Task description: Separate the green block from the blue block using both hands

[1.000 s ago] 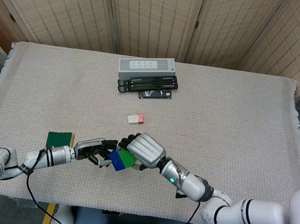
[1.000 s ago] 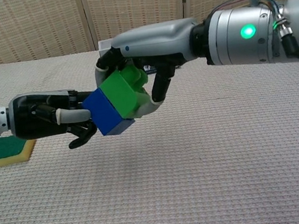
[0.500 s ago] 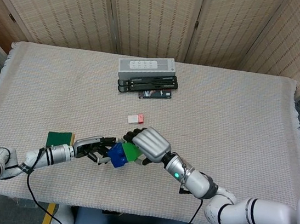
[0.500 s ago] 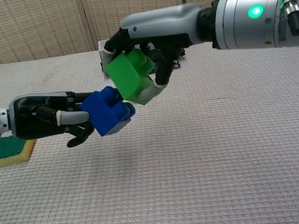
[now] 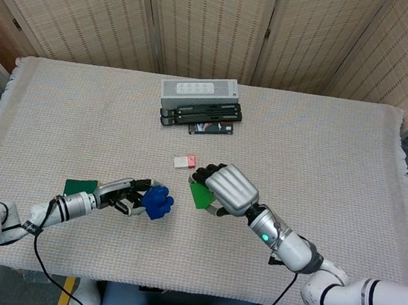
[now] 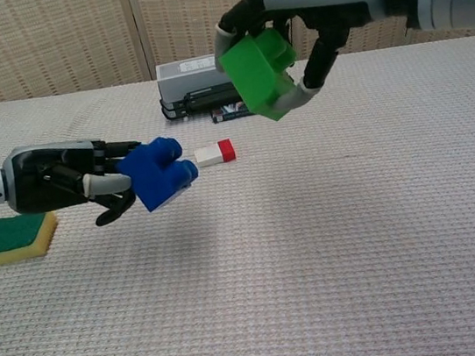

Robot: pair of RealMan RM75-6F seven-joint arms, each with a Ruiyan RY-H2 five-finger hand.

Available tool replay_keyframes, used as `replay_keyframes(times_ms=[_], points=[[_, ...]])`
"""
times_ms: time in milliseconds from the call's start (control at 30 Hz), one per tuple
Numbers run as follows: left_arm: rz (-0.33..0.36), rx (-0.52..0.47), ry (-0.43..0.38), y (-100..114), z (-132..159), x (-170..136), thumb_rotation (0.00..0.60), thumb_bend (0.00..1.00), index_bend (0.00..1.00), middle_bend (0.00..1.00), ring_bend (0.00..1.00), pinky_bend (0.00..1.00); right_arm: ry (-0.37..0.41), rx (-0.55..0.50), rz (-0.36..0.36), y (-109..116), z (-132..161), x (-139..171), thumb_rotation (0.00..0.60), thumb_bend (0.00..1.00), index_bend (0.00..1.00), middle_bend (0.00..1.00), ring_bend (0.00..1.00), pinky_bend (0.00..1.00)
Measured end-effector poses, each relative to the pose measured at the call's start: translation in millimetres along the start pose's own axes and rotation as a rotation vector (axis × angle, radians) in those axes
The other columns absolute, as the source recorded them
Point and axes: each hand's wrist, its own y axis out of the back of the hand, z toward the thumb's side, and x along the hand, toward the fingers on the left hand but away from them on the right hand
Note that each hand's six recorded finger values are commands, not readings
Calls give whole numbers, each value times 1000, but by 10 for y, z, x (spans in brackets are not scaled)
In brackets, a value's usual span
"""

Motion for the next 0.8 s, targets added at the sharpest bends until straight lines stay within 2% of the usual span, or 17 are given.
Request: replay_keyframes(times_ms=[167,400,600,800], points=[[98,197,5,53,33,-67,600,505,765,834,609,703,-67,104,33,-170,-226,250,600,340,798,749,643,470],[291,555,44,37,95,-181,600,505,766,833,609,702,-157,251,94,-503,-474,571,600,340,799,749,634,470],[456,843,116,-25,126,-249,600,505,766,833,608,701,-237,284,91,-712,-568,696,600,339,798,743,627,470],[636,1129,207,-47,132,-331,600,505,766,834,606,697,-278,327,81,-751,-620,713,600,340,798,743,623,470]])
